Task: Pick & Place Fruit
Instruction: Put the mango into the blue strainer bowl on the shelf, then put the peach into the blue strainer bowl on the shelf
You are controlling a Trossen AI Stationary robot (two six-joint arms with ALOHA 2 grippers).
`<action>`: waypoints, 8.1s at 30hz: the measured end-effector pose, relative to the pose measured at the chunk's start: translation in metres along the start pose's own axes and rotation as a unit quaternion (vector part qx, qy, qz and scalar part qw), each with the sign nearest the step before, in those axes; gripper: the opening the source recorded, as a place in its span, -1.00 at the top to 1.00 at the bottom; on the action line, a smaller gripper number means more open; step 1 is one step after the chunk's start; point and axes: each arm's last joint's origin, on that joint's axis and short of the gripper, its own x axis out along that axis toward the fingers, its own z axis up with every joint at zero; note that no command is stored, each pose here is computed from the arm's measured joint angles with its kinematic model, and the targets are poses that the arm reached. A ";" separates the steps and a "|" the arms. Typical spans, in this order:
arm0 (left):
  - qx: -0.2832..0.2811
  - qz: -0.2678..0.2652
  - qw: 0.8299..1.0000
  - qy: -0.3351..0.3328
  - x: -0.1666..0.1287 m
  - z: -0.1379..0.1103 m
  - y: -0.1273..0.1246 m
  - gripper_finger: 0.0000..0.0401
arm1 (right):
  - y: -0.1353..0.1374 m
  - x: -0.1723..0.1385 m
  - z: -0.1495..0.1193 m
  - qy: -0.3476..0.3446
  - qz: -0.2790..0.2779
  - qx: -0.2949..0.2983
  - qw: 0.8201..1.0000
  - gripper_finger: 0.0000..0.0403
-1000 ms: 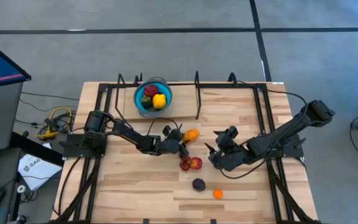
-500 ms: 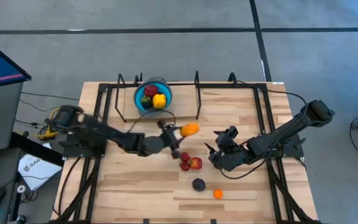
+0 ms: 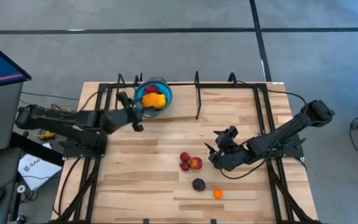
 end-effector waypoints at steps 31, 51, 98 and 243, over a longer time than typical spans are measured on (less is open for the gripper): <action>0.098 -0.094 0.980 0.146 0.058 -0.035 -0.019 -0.41 | -0.002 0.004 0.004 -0.011 -0.014 0.014 1.000 -0.62; -0.175 -0.153 0.972 -0.026 0.013 -0.012 0.014 -0.43 | 0.012 0.014 -0.004 -0.012 0.000 0.021 1.000 -0.62; -0.190 -0.329 0.924 -0.050 0.055 0.025 -0.149 -0.08 | 0.061 0.085 -0.015 0.239 0.273 -0.200 0.910 -0.18; 0.014 -0.091 0.944 -0.317 0.017 0.070 -0.070 -0.54 | -0.031 0.153 0.111 -0.217 0.562 0.330 0.726 -0.25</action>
